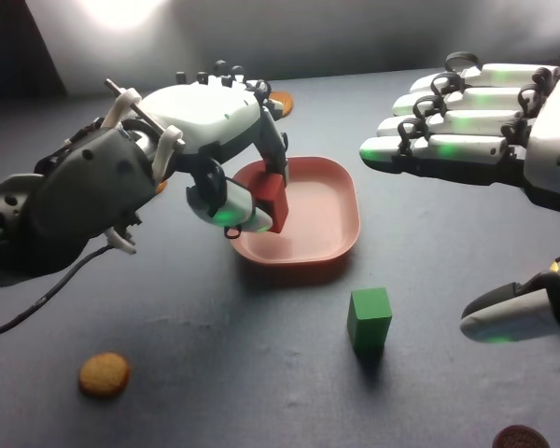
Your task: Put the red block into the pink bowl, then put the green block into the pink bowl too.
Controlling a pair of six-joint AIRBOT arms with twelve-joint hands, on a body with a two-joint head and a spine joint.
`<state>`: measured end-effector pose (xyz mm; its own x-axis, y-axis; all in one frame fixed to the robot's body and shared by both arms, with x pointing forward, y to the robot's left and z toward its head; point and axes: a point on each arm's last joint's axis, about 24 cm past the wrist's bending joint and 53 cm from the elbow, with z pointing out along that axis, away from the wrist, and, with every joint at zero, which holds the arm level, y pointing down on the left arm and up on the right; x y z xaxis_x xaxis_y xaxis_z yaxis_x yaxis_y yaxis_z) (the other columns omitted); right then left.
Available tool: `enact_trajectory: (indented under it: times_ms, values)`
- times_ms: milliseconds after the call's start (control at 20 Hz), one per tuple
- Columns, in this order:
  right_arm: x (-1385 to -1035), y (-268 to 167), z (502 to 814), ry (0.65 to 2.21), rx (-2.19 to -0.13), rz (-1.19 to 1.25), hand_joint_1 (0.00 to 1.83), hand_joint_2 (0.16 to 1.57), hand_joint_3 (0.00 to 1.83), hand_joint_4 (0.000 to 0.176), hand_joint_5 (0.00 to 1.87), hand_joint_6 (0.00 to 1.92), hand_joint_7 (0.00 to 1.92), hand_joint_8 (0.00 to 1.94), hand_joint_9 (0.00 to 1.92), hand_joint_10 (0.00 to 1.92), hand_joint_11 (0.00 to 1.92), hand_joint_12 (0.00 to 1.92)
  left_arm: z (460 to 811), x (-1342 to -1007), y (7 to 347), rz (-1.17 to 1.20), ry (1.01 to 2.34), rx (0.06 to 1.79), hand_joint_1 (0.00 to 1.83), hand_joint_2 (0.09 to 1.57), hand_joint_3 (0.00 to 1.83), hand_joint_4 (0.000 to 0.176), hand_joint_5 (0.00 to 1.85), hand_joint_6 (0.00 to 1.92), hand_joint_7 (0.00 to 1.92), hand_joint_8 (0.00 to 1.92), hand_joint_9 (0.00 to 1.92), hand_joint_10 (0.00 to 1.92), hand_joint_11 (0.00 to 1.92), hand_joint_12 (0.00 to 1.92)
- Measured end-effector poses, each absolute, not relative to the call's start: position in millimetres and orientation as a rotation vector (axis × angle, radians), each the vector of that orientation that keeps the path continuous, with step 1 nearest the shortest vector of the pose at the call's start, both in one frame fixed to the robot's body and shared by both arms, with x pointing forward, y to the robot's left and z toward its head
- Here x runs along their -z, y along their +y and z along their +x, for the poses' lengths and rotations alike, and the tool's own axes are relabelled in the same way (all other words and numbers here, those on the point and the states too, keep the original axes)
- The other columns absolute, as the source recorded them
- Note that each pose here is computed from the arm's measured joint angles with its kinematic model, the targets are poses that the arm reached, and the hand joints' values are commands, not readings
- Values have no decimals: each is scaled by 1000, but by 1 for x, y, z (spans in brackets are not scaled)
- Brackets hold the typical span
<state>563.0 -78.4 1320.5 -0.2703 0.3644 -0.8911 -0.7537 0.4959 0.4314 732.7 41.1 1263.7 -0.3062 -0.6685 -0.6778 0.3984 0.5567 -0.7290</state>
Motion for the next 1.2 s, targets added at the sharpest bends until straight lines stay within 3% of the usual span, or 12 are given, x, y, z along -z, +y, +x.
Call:
enact_trajectory:
  times_ms: [150,250,300,450,500,650,700,800,850,950,1000,1200]
  values:
    - [-1321,-78,563,1487,-1116,-356,241,974,0,0,116,4,128,4,87,6,0,300,734,-1266,38,-233,1549,1080,1118,1010,0,88,1231,552,351,2,126,4,0,213]
    - [-1321,-78,563,1487,-1116,-357,224,977,1,0,106,0,111,0,74,0,0,274,737,-1265,40,-236,1551,1075,1128,1012,1,51,1228,554,333,5,102,5,0,215]
    - [-1321,-78,563,1487,-1116,-357,222,980,2,0,96,1,101,1,64,1,0,240,739,-1266,41,-239,1549,1073,1118,1013,1,82,1224,564,330,4,95,3,0,181]
    - [-1321,-78,563,1487,-1116,-357,245,984,2,0,95,3,100,1,57,0,0,173,742,-1274,45,-243,1530,1071,1119,1022,0,61,1198,610,319,0,90,1,0,214]
    - [-1321,-78,563,1487,-1116,-357,236,980,0,0,105,3,112,2,72,3,0,237,743,-1276,46,-242,1523,1069,1136,1021,0,10,1204,601,324,2,90,1,0,192]
    - [-1321,-78,563,1487,-1116,-357,240,990,2,0,82,0,95,0,54,0,0,157,744,-1278,47,-246,1519,1069,1115,1021,0,75,1199,608,328,1,103,2,0,185]
    - [-1321,-78,563,1487,-1116,-357,244,984,0,0,86,2,100,1,60,3,0,169,745,-1279,47,-247,1519,1071,1129,1009,0,54,1237,542,345,2,115,2,0,199]
    - [-1321,-78,563,1486,-1116,-357,262,978,0,0,101,4,118,4,75,5,0,215,745,-1280,48,-247,1513,1070,1061,1055,6,158,1091,786,286,11,94,1,0,179]
    - [-1321,-78,563,1487,-1116,-356,257,978,0,0,92,1,102,2,60,1,0,198,745,-1280,47,-248,1515,1071,1040,1074,5,172,1041,869,284,7,95,1,0,234]
    - [-1320,-78,563,1488,-1115,-356,263,973,0,0,93,1,99,1,60,2,0,194,745,-1280,47,-247,1517,1072,1043,1072,0,175,1047,861,304,8,107,4,0,297]
    - [-1321,-78,563,1487,-1116,-357,263,976,0,0,87,3,95,3,55,3,0,172,745,-1280,47,-247,1517,1072,984,987,0,116,933,137,318,1,129,2,0,398]
    - [-1321,-78,563,1487,-1116,-356,252,982,1,0,94,3,115,3,71,2,0,221,745,-1280,47,-248,1517,1073,967,987,3,98,911,9,314,1,119,0,0,293]
